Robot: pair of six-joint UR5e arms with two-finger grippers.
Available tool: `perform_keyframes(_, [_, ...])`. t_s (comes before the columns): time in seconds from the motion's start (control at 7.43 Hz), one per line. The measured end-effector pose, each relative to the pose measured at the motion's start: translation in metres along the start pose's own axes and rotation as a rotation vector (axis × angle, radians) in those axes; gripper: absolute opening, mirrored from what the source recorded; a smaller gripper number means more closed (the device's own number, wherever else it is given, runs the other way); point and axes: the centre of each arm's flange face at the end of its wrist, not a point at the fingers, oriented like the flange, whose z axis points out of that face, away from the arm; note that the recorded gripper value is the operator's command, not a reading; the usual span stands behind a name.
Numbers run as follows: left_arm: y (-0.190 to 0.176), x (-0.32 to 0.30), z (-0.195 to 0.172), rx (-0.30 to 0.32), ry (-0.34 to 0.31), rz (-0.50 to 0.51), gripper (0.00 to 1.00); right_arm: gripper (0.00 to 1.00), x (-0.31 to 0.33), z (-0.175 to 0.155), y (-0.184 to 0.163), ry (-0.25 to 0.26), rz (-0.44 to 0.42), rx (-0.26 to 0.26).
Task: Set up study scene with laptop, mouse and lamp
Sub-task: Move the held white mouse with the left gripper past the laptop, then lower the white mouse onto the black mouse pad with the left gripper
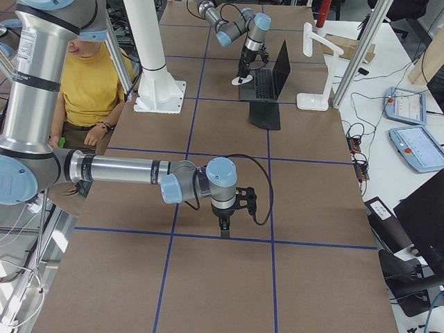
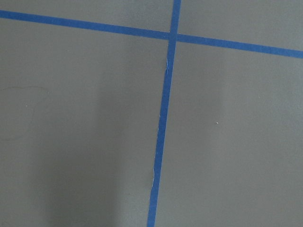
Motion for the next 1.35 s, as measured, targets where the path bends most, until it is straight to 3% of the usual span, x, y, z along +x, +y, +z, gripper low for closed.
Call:
perform_keyframes(0.54, [-0.053, 0.064, -0.012, 0.044, -0.031, -0.024, 0.54, 1.00, 0.000, 0.000, 0.000, -0.002, 0.002, -0.001])
perform_keyframes(1.35, [-0.106, 0.099, 0.010, 0.140, -0.087, -0.047, 0.56, 1.00, 0.000, 0.000, 0.002, -0.005, 0.004, -0.005])
